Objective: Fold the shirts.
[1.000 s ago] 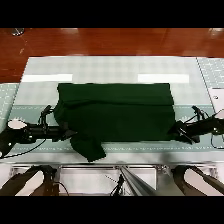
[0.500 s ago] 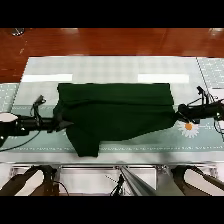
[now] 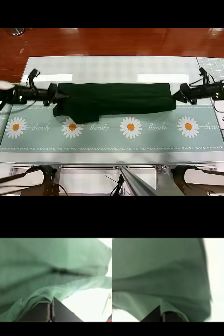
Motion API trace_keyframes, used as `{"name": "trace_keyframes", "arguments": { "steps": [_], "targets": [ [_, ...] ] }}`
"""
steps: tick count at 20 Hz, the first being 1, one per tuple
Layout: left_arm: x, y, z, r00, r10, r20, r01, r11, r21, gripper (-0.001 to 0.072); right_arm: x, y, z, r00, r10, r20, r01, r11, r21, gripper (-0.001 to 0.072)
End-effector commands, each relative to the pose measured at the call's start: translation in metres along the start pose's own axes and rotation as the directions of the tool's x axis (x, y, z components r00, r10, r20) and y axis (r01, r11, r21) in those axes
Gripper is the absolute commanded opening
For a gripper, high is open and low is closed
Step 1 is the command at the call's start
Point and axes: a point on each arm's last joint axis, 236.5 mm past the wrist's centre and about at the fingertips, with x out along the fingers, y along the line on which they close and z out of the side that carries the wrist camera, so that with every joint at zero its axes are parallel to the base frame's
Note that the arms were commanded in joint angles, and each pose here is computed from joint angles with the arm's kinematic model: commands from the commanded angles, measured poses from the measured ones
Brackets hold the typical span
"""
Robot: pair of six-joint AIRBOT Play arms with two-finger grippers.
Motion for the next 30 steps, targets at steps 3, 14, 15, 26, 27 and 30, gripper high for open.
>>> {"name": "trace_keyframes", "arguments": {
  "steps": [3,14,15,26,27,30],
  "targets": [
    [0.023,-0.008,0.078,1.0,-0.015,0.01,0.016,0.999,-0.046,0.0038,0.015,0.011,0.069,0.998,0.006,0.063,-0.006,1.0,-0.01,0.0019],
    [-0.027,0.069,0.08,0.96,0.23,-0.16,-0.24,0.97,-0.046,0.0704,0.011,-0.025,0.093,0.998,-0.036,0.042,0.037,0.999,-0.014,0.0625],
    [-0.055,0.088,0.075,0.937,0.306,-0.169,-0.319,0.946,-0.057,0.0704,-0.007,-0.038,0.09,0.998,-0.057,0.031,0.057,0.998,-0.003,0.0624],
    [-0.077,-0.007,0.02,0.935,0.068,0.348,-0.128,0.98,0.151,0.0704,0.053,-0.046,0.028,0.987,0.045,-0.157,-0.03,0.995,0.092,0.0623],
    [-0.064,-0.025,0.001,0.948,0.019,0.317,-0.082,0.979,0.189,0.0704,0.063,-0.033,0.026,0.984,0.063,-0.164,-0.052,0.996,0.073,0.0622],
    [-0.03,-0.058,-0.032,0.975,-0.027,0.222,-0.037,0.96,0.279,0.07,0.075,-0.008,0.022,0.98,0.067,-0.187,-0.064,0.998,0.025,0.0283]
  ]
}}
